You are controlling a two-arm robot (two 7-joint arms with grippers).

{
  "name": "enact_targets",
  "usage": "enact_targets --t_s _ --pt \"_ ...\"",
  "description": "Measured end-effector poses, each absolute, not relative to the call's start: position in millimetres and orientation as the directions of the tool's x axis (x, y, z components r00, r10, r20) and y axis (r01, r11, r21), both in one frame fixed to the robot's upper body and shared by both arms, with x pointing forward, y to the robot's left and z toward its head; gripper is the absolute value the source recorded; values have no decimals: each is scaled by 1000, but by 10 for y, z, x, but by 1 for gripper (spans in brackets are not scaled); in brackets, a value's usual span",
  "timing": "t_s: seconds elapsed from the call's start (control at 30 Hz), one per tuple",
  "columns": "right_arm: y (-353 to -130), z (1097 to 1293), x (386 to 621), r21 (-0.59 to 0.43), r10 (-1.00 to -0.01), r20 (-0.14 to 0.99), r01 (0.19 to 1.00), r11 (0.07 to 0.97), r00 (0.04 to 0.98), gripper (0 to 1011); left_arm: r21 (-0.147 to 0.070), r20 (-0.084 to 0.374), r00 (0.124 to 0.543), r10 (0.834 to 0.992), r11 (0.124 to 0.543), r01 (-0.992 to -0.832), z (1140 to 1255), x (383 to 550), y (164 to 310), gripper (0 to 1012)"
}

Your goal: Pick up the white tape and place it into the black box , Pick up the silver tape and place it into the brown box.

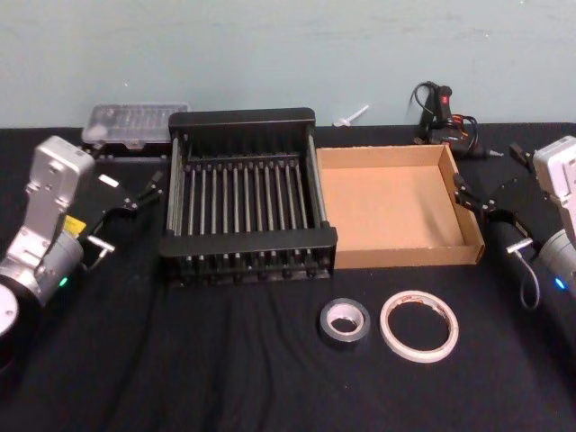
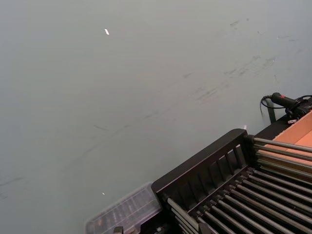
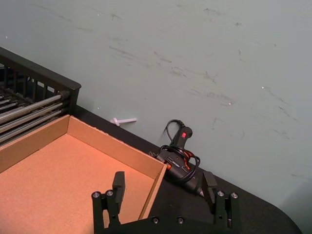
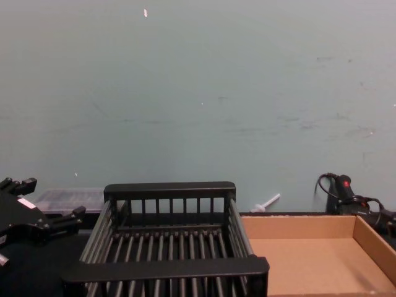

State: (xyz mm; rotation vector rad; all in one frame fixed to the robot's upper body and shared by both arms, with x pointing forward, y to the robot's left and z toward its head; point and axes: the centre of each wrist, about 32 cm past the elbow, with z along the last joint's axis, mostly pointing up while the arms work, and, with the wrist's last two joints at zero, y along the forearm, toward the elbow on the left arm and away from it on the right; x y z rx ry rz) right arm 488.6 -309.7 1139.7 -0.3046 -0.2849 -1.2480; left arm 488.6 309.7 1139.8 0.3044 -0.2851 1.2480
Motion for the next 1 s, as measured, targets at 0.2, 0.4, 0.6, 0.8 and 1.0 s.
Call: enact_targets --t_s 0.2,0.4,0.6,0.8,1.0 --pt "-3096 11398 4886 -70 -880 374 955 287 292 1003 70 374 292 880 287 -955 11398 4886 3097 1001" --pt "-3097 11397 4886 -70 -880 374 955 287 292 1003 70 374 292 880 287 -955 11398 4886 3096 1001" --pt "-3097 11398 4886 -70 -880 374 955 287 292 1002 70 374 292 880 287 -955 11398 4886 3096 1001" --pt "-3097 11398 4886 -70 -880 374 955 287 292 1002 70 374 292 880 287 -955 11398 4886 3097 1001" --pt "-3097 11397 4886 -70 -880 374 955 287 292 1002 70 374 292 880 287 -955 11398 4886 3097 1001"
